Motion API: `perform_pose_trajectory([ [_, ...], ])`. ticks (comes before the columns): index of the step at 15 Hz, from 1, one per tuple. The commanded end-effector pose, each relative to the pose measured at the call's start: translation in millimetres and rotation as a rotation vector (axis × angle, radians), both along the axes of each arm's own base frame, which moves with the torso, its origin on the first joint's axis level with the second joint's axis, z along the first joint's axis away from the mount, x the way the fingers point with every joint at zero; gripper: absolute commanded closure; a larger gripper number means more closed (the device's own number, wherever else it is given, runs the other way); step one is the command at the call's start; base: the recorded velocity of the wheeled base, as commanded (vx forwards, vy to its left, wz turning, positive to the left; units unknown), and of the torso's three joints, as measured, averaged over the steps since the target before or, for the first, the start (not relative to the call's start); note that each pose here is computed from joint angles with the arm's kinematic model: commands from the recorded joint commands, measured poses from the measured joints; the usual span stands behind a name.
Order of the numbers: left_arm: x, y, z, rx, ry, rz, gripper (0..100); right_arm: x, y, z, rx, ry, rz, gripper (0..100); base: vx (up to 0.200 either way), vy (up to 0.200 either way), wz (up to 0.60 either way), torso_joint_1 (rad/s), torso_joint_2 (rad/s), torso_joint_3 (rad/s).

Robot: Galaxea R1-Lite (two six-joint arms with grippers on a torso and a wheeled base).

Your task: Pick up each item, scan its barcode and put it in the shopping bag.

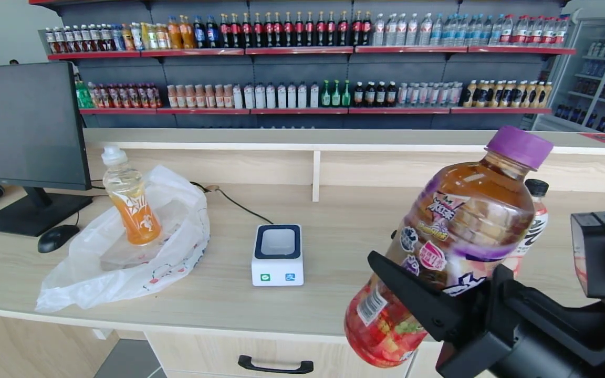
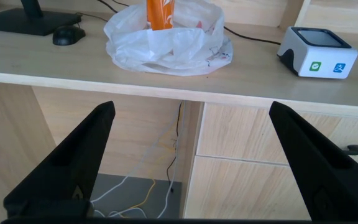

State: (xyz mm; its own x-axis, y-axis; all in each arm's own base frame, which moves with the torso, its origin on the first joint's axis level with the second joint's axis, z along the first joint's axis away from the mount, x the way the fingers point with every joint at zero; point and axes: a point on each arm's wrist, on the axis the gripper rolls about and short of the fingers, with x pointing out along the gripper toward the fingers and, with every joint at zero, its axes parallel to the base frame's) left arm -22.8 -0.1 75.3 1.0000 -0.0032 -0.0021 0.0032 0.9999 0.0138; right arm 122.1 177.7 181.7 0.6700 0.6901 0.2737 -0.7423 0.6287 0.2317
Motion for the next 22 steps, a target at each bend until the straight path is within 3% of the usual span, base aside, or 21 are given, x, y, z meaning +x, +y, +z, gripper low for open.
perform_pose_trajectory([
  [1, 0, 0.0, 0.0, 0.0, -0.001, 0.0, 0, -3, 0, 5, 0.042, 0.009, 0.063, 100, 0.0, 0.0, 0.0, 0.0, 0.0, 0.0],
  [11, 0, 0.0, 0.0, 0.0, -0.001, 0.0, 0, 7, 0, 30, 0.384, 0.242, 0.283, 100, 0.0, 0.0, 0.0, 0.0, 0.0, 0.0],
  [14, 0, 0.0, 0.4, 0.0, -0.002, 0.0, 0, 3, -2, 31, 0.392, 0.272, 0.376, 100, 0.0, 0.0, 0.0, 0.0, 0.0, 0.0],
  [22, 0, 0.0, 0.0, 0.0, -0.001, 0.0, 0, -9, -18, 46, 0.468, 0.258, 0.414, 100, 0.0, 0.0, 0.0, 0.0, 0.0, 0.0],
])
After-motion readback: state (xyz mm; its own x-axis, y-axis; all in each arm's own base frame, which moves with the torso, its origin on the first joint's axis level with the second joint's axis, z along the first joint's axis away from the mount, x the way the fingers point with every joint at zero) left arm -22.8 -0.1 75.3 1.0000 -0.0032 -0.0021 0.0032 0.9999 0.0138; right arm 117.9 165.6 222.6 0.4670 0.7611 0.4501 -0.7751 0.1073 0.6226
